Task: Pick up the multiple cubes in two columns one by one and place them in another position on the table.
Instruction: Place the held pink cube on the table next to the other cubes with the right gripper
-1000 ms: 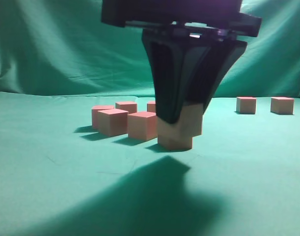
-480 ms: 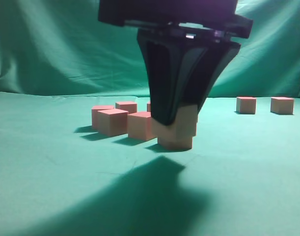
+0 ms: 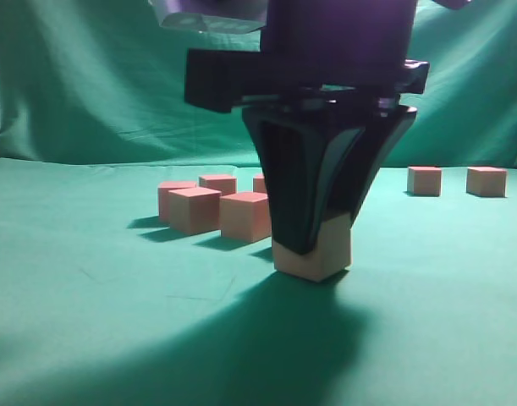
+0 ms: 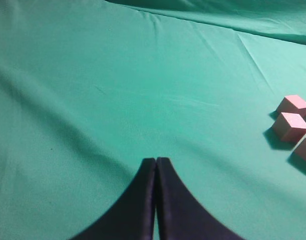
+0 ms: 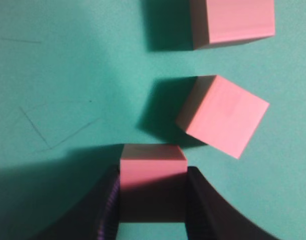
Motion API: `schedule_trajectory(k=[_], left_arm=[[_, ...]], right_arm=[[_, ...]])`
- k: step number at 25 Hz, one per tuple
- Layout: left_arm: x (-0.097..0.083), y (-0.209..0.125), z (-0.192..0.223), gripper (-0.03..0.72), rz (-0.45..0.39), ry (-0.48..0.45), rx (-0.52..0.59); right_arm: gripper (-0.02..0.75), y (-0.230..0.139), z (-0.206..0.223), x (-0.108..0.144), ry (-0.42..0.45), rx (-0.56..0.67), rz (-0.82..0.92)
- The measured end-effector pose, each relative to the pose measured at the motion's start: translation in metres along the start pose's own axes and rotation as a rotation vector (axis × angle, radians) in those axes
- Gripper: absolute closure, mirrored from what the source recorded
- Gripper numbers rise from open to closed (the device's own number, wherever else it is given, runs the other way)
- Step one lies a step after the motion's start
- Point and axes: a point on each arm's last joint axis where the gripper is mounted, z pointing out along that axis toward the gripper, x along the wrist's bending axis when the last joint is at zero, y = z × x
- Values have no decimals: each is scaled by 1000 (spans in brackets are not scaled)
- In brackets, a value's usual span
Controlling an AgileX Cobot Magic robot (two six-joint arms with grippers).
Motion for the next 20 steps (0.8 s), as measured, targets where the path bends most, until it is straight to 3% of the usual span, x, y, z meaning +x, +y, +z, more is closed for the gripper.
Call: schedule_trajectory(k=[2, 7, 10, 16, 20], left_arm=[[0, 0, 0, 688, 0, 0, 0], [0, 0, 0, 688, 0, 0, 0], [0, 0, 0, 688, 0, 0, 0], [0, 0, 0, 688, 0, 0, 0], [0, 0, 0, 688, 0, 0, 0]], right_arm=[[473, 0, 0, 0, 0, 0, 9], [210, -1, 0, 0, 2, 7, 46], [113, 2, -8, -1, -1, 51, 70], [103, 23, -51, -7, -33, 153, 85], [103, 44, -87, -18, -106, 59, 44]])
